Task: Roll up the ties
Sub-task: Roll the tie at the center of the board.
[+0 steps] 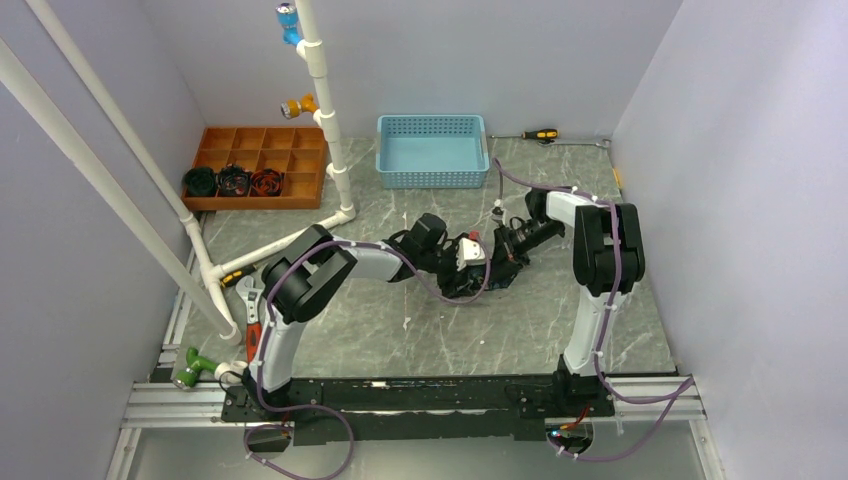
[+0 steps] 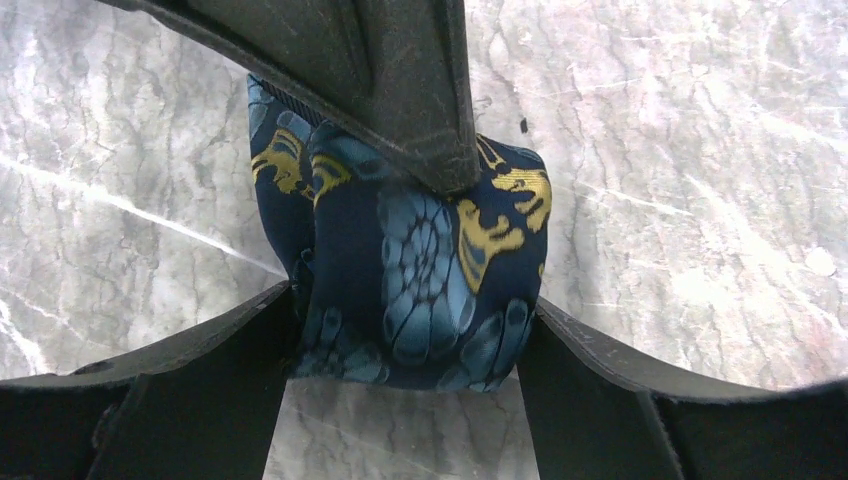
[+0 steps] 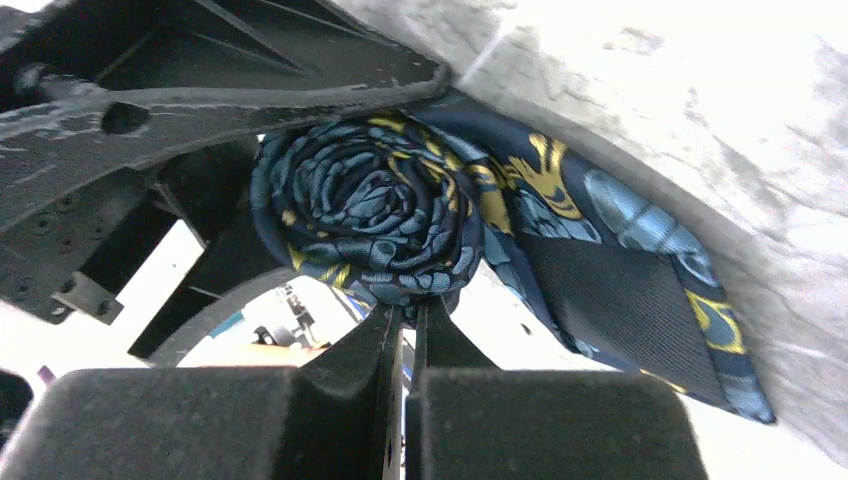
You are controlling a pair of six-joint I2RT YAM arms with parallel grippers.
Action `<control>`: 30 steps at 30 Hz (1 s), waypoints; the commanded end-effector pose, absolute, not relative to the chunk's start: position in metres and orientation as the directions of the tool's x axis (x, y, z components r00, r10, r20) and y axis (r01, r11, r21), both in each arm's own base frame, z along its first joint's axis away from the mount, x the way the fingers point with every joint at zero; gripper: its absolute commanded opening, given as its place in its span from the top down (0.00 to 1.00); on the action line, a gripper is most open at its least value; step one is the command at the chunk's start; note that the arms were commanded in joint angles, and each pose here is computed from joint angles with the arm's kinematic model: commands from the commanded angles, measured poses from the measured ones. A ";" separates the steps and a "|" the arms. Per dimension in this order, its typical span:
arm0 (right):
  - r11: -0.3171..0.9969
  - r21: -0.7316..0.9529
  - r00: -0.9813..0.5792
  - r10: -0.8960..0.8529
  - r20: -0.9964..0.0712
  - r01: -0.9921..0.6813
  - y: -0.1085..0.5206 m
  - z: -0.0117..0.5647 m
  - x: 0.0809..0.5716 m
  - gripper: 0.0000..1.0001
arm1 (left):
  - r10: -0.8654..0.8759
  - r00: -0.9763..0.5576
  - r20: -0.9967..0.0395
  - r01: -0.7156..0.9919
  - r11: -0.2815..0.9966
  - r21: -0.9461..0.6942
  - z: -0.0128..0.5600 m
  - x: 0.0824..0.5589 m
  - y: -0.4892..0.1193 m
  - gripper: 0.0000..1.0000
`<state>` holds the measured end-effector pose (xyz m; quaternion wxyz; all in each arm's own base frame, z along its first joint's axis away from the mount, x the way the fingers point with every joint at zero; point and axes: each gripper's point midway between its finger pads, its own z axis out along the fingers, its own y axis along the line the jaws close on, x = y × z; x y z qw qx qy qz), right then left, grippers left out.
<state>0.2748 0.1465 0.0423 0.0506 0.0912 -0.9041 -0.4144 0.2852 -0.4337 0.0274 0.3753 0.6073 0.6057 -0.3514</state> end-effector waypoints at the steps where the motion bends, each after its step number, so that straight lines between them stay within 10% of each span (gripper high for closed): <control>1: 0.812 0.539 -0.968 -0.251 -0.024 -0.224 0.108 -0.012 0.296 1.00 | 0.435 -0.047 -0.899 0.995 -0.054 -0.079 0.024 0.264 -0.439 0.20; 30: 0.713 0.653 -0.918 -0.391 0.066 -0.256 0.137 -0.020 0.311 1.00 | 0.433 0.068 -0.899 0.985 -0.172 -0.008 0.022 0.237 -0.431 0.31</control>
